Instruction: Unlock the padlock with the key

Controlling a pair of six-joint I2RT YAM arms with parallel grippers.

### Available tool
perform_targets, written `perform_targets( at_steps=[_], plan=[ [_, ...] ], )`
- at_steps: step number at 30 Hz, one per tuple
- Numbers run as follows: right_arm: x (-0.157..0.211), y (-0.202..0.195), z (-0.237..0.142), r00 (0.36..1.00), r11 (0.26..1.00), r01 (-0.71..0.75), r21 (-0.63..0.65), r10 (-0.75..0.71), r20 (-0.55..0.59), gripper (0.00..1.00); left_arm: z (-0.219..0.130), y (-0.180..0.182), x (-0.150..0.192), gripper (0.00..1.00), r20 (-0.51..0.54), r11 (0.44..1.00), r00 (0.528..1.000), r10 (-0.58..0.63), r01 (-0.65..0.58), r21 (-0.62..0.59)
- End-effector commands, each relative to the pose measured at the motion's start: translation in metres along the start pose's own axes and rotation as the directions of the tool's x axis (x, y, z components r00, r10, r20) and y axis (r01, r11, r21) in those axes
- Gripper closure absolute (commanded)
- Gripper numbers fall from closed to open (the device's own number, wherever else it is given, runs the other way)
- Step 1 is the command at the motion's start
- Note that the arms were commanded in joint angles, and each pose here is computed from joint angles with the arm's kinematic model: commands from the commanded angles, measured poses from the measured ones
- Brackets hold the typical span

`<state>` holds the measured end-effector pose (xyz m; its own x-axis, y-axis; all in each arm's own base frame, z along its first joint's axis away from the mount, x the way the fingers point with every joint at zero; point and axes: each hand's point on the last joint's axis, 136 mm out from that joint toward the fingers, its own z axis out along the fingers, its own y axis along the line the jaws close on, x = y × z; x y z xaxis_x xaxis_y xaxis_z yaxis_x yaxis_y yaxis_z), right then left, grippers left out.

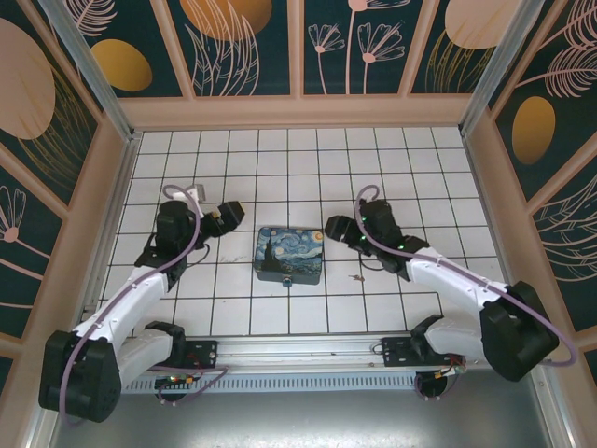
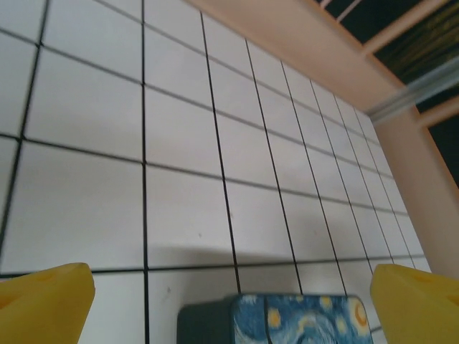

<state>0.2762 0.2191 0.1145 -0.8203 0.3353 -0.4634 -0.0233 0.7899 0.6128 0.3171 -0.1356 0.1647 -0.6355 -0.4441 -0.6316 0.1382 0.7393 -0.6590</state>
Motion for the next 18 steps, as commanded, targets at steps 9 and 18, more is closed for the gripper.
perform_targets(
  at_steps=[9,18],
  plan=[
    [0.038,0.010,0.021,0.999,0.998,-0.041,0.050,0.041,0.005,0.29,0.020,-0.006,0.074,0.02,-0.192,1.000,0.981,0.006,-0.002,0.022],
    [0.042,0.008,0.031,0.997,0.994,-0.082,0.068,0.082,0.012,0.47,0.025,-0.006,0.099,0.21,-0.258,0.999,0.966,0.011,-0.002,0.035]
  ],
)
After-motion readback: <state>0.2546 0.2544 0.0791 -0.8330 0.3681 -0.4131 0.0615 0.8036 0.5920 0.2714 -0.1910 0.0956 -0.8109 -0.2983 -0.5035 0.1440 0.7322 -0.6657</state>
